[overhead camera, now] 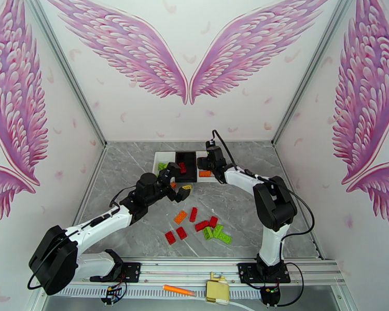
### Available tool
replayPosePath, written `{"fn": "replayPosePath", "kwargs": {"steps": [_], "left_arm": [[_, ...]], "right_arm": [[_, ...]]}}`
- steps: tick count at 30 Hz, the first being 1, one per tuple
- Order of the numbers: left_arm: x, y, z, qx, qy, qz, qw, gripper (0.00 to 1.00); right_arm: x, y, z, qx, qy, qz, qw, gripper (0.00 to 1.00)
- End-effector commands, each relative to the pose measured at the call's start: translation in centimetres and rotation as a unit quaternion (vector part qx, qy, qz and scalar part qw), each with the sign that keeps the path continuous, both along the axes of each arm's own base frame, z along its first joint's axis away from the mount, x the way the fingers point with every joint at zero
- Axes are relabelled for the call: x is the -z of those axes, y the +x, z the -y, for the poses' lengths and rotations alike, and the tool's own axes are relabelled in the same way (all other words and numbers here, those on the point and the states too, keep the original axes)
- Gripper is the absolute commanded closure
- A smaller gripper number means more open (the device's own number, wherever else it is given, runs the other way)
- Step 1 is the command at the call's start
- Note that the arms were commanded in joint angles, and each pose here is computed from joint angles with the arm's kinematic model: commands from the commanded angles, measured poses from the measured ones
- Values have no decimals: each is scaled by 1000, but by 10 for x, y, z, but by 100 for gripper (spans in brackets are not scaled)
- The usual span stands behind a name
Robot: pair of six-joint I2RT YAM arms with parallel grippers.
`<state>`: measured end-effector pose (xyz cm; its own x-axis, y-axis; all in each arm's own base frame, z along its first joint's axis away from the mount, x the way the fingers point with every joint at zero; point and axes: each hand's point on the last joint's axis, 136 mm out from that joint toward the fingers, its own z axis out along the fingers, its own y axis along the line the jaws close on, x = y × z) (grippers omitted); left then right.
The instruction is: Sort the legos into containers by color
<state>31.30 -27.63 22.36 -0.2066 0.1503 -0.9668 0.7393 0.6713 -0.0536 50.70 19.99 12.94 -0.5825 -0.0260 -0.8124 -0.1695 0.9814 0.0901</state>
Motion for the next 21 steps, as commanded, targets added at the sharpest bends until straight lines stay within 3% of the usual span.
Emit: {"fn": "replayPosePath", "kwargs": {"steps": [1,6,16,21], "left_arm": [[3,4,-17,-47,24,-9,999,1],[22,17,-42,-116,61,-48,990,1],[82,37,-63,-180,165,-189,951,1],[107,51,-66,-200,200,-230,931,11]], "right_arm": [[-27,-3,1,-11,11,22,1000,11],[-51,-28,-5,-58,26,49,997,3],[-81,-113,-28,-199,46,92,975,2],[-81,-146,-42,-256,53,89,961,2]]}}
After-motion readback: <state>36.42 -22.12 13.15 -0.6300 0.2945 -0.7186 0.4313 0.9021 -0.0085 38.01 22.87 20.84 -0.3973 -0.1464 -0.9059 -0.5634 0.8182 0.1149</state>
